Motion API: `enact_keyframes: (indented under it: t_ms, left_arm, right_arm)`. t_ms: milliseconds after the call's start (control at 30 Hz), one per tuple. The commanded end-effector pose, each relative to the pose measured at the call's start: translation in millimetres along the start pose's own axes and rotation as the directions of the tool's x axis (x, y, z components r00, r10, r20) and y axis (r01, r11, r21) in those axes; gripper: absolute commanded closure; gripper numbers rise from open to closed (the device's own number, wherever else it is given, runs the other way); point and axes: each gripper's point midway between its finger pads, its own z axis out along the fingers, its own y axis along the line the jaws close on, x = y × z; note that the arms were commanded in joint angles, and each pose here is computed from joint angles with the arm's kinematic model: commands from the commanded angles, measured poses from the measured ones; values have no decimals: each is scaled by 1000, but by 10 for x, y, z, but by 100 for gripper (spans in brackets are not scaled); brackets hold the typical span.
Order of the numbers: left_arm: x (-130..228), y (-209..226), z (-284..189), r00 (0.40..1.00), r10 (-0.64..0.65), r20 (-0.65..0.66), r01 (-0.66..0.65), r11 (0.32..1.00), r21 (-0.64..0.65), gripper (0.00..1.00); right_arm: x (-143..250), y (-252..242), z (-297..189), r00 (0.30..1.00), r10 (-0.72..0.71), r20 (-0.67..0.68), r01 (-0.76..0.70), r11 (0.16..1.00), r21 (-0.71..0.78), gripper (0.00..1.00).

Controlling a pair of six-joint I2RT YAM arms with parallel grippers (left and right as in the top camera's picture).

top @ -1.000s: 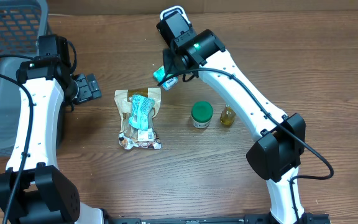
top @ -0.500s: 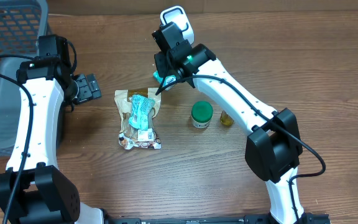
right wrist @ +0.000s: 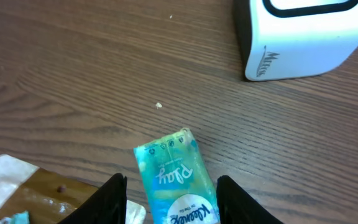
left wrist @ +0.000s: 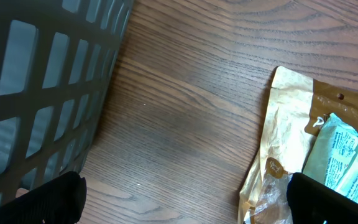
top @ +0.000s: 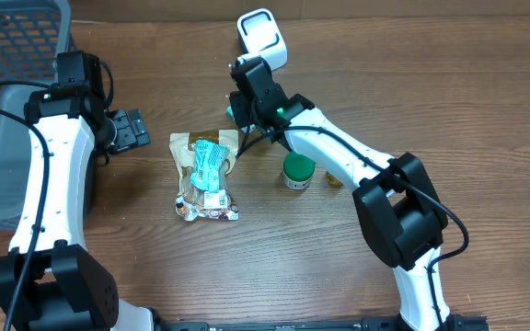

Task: Scan the item barcode
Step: 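Move the right gripper up toward the blue Kleenex pack, then lower the right gripper and grasp the Kleenex pack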

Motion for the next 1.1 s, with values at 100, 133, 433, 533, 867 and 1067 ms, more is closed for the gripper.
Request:
enact_keyframes:
  t_ms: [100, 133, 433, 533, 867, 1067]
  left_arm:
    - [-76, 20, -106, 999, 8, 38, -8, 1000, -4, 0]
    - [-76, 20, -106, 999, 9, 38, -9, 1000, -4, 1]
    - [-76, 20, -106, 999, 9, 38, -9, 1000, -4, 0]
    - [-76, 20, -106, 999, 8, 38, -8, 1000, -4, 1]
    - [-76, 20, -106, 999, 9, 38, -9, 1000, -4, 0]
    - [-76, 20, -106, 999, 9, 38, -9, 1000, -4, 0]
  right_arm:
    - [92, 131, 133, 993, -117, 3, 117, 993, -32, 56]
    - [110, 148, 156, 993, -119, 1, 119, 992, -35, 56]
    - [389, 217, 394, 989, -140, -51, 138, 990, -40, 56]
    - [507, 204, 463, 986, -146, -81, 144, 989, -36, 56]
    - [636, 177, 492, 974, -193, -123, 190, 981, -36, 56]
    - [778, 124, 470, 963, -199, -184, 197, 980, -30, 58]
